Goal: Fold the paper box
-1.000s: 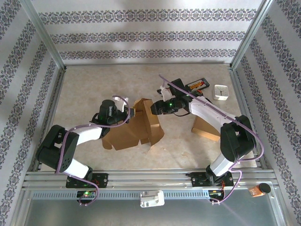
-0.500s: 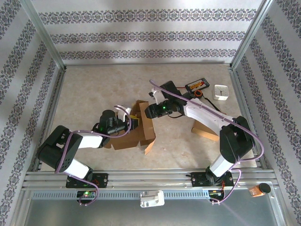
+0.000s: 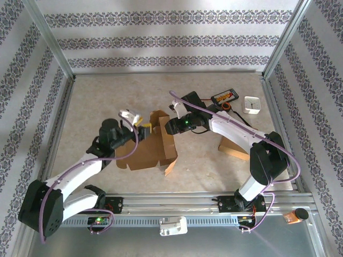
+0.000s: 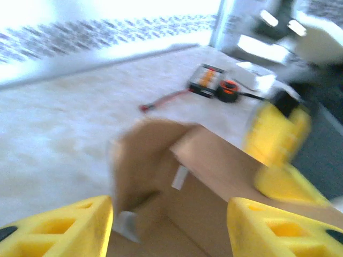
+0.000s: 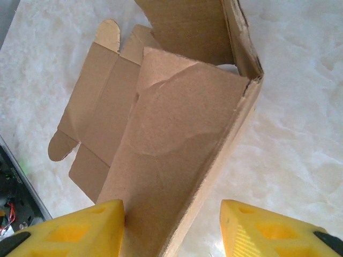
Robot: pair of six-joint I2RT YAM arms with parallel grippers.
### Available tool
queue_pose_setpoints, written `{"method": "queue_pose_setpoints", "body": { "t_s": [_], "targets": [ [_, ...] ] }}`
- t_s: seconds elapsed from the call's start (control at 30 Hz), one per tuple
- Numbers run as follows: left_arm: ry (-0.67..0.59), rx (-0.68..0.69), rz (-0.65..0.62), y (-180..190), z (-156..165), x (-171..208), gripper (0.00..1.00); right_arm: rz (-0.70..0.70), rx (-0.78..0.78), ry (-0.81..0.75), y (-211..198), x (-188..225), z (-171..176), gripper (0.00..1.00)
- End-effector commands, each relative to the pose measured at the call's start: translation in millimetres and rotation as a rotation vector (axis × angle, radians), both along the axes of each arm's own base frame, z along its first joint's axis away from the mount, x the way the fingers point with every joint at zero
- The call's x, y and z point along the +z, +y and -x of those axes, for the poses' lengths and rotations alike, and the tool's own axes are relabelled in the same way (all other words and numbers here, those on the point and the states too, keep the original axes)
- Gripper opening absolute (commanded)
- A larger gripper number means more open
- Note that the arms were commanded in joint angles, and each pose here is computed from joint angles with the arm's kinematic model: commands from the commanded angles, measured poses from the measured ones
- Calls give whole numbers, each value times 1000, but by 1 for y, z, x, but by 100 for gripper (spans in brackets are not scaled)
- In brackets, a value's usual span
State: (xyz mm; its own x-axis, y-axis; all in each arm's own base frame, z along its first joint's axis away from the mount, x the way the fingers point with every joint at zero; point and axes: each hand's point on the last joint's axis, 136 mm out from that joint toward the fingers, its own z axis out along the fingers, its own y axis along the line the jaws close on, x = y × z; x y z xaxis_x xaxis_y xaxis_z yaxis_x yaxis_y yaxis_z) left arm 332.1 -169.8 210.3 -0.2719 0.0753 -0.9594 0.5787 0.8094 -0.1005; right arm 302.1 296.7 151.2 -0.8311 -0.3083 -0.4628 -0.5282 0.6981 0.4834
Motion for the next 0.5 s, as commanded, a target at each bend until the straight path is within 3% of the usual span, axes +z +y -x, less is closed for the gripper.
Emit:
{"method": "queue_pose_setpoints", "body": {
  "t_s": [0.0,0.07,0.17,0.33,0.47],
  "targets": [
    [147,39,-199,39,-22,-35,56,43,0,34,-1,-10,5,50],
    [215,-32,-105,44,-39,-36,56,37,3,42,2,-9,7,50],
    [152,-232,3,36,-60,-22,57,41,6,47,2,-7,11,50],
    [101,-477,-62,30,-88,-24,60,23,9,56,4,-2,15,50],
    [116,-694,-60,20,-86,-30,65,22,15,77,5,-5,19,49]
  ]
}}
